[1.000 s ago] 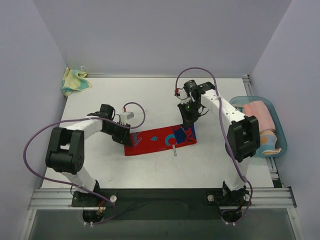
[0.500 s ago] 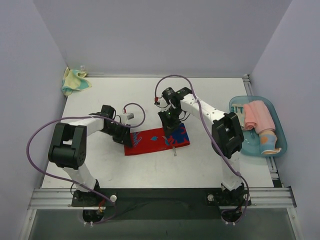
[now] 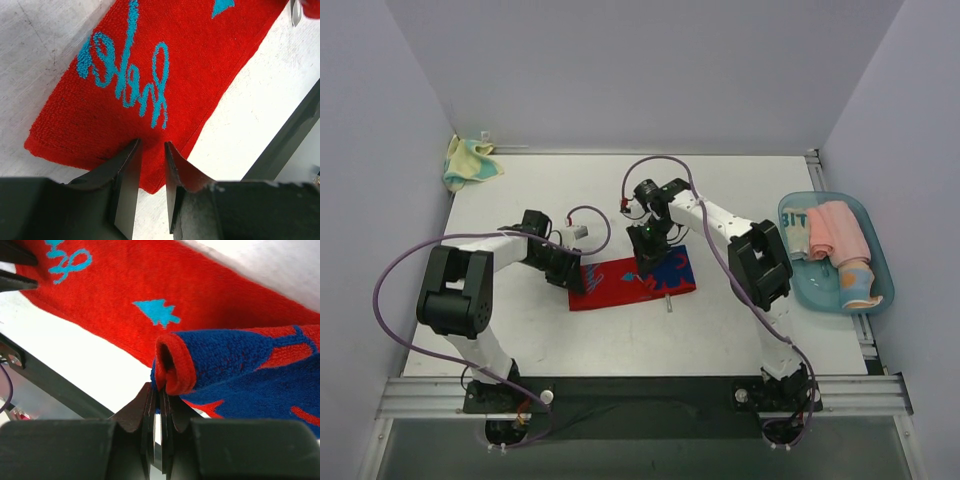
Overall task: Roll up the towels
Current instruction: Fold the towel
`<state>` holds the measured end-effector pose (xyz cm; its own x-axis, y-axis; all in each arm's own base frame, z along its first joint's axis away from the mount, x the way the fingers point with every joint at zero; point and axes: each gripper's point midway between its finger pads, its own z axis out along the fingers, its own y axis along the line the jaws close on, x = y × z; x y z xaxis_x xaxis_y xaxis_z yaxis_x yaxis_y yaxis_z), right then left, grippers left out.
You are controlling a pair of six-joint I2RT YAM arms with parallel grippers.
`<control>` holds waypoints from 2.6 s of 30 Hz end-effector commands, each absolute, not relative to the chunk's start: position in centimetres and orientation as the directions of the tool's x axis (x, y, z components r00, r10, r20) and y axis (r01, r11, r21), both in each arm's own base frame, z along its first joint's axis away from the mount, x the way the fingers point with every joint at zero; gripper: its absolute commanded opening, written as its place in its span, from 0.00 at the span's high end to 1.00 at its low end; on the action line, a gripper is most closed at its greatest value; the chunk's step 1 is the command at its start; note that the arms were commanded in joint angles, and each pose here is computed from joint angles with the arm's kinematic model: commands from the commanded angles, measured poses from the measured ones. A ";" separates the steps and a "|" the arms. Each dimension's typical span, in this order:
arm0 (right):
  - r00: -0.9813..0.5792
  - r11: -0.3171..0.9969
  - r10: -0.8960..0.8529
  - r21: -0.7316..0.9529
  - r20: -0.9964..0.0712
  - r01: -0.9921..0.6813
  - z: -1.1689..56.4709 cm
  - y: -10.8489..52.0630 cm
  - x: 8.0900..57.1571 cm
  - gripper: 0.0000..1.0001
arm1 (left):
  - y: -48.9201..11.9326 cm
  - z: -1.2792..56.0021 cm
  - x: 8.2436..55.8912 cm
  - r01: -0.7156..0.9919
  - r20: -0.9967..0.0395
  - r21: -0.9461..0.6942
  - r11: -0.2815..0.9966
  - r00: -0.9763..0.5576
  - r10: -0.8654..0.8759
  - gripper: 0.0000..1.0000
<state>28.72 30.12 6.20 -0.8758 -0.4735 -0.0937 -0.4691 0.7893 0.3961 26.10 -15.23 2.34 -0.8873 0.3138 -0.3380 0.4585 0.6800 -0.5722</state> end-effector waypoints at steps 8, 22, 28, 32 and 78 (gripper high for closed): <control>-0.864 0.780 -0.503 0.423 -0.016 -0.462 4.7 31.3 26.2 1.00 | -15.5 2.9 27.3 0.476 -0.381 -0.581 0.661 -0.876 0.295 0.64; -0.907 0.780 -0.373 0.465 -0.193 -0.420 11.1 27.2 32.1 0.65 | -15.0 2.8 27.6 0.481 -0.387 -0.548 0.684 -0.871 0.303 0.60; -0.917 0.810 -0.354 0.431 -0.181 -0.398 9.5 23.8 33.8 0.66 | -14.9 2.6 28.3 0.483 -0.387 -0.533 0.695 -0.869 0.308 0.61; -0.910 0.825 -0.382 0.385 -0.162 -0.414 7.4 22.9 34.4 0.65 | -14.8 2.6 28.5 0.483 -0.387 -0.529 0.697 -0.869 0.308 0.61; -0.928 0.815 -0.368 0.463 -0.054 -0.349 4.0 19.1 27.5 0.77 | -16.9 6.9 32.8 0.556 -0.474 -0.501 0.664 -0.818 0.327 0.55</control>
